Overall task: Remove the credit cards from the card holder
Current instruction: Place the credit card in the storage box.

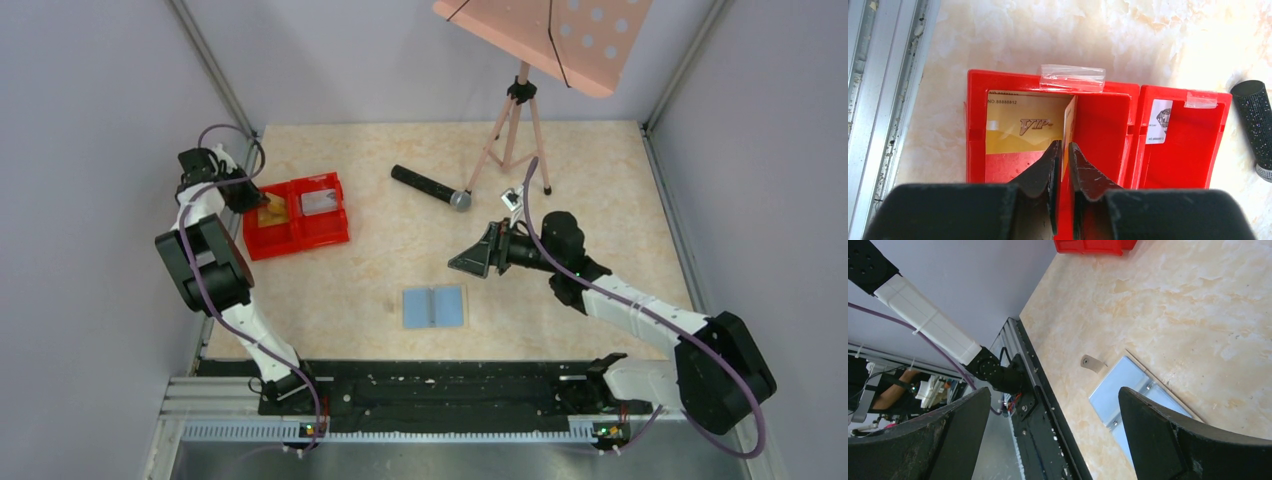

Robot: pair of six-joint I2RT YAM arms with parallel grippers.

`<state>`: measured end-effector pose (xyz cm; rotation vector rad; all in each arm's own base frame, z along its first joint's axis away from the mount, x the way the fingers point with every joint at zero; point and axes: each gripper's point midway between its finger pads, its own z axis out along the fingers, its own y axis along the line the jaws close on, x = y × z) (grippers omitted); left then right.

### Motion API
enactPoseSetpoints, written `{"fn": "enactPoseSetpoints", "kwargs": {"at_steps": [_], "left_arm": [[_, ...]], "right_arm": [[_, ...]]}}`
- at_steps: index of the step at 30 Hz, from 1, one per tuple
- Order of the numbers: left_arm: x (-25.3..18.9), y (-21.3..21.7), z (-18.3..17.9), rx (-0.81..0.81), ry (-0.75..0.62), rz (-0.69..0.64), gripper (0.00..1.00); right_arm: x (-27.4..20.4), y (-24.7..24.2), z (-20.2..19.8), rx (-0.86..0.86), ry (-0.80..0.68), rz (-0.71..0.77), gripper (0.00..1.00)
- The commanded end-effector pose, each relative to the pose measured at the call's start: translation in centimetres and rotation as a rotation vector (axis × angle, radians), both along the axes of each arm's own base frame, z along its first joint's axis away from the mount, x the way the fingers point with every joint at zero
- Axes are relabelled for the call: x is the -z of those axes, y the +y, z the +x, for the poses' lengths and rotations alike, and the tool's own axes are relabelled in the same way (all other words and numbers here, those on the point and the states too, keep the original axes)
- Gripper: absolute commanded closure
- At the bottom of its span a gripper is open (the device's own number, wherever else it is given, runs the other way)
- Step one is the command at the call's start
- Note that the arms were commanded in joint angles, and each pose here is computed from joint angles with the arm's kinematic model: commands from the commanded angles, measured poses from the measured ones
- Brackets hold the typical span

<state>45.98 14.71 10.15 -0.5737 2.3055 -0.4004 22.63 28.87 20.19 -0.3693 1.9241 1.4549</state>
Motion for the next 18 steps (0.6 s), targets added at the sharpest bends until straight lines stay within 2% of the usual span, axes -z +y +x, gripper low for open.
{"fn": "enactPoseSetpoints", "kwargs": {"at_steps": [1,18], "left_arm": [[-0.8,0.7,1.4,0.005,-0.032,0.022,0.84],[-1.6,1.6,2.4,-0.024,-0.02,0.059,0.77]], "right_arm": [[-2.2,0.4,1.0,0.002,-0.07,0.028,0.01],[-2.3,0.2,0.9,0.006,-0.074,0.028,0.01]]}}
